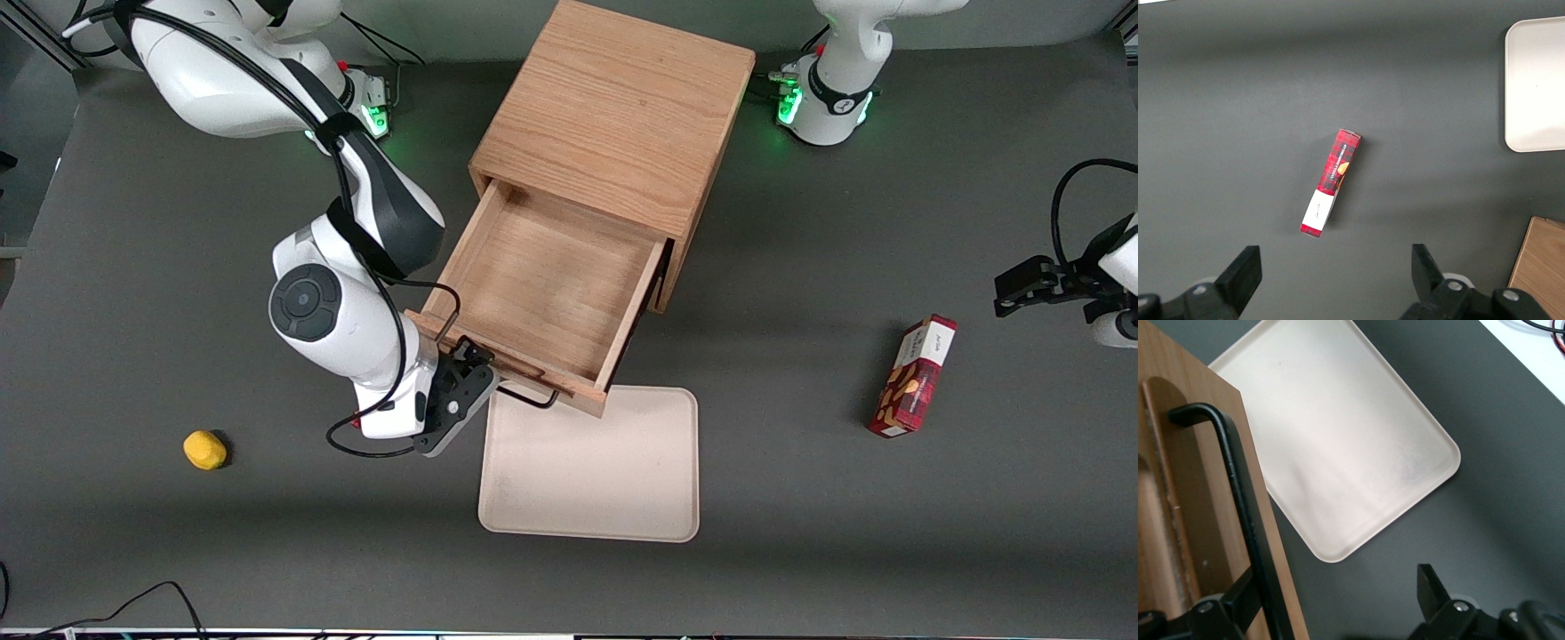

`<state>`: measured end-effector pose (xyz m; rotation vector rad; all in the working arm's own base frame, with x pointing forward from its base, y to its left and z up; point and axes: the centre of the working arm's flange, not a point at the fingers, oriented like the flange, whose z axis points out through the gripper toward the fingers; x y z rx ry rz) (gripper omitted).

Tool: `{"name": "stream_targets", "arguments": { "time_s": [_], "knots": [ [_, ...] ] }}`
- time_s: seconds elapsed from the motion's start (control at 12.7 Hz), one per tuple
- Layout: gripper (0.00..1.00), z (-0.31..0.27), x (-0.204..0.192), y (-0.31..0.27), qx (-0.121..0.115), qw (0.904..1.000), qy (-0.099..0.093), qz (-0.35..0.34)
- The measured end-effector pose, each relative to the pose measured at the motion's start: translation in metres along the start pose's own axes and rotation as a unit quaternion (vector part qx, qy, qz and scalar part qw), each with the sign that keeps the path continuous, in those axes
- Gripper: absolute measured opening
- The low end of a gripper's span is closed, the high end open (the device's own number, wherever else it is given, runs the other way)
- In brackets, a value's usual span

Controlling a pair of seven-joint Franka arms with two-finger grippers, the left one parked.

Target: Open upper drawer

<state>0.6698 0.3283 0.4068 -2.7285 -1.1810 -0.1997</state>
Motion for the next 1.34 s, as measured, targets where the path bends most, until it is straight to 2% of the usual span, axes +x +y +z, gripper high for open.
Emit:
{"name": "stream_targets", "arguments": {
  "time_s": [0.39, 0.55, 0.63, 0.71, 0.87, 0.94, 1.02, 1.18, 1.34],
  "knots": [
    [1.00, -0.031, 0.010, -0.001, 0.061, 0.9960, 0.051, 0.043],
    [1.00, -0.062, 0.010, -0.005, 0.058, 0.9931, 0.060, 0.082],
    [1.00, -0.087, 0.005, -0.007, 0.053, 0.9913, 0.059, 0.105],
    [1.00, -0.110, -0.004, -0.005, 0.043, 0.9902, 0.050, 0.123],
    [1.00, -0.152, -0.044, 0.023, 0.020, 0.9848, 0.025, 0.171],
    [1.00, -0.168, -0.071, 0.045, 0.011, 0.9761, 0.012, 0.217],
    [1.00, -0.181, -0.099, 0.066, 0.003, 0.9621, 0.002, 0.273],
    [1.00, -0.205, -0.155, 0.092, -0.011, 0.9289, -0.014, 0.370],
    [1.00, -0.222, -0.207, 0.104, -0.025, 0.9067, -0.024, 0.420]
  ]
}}
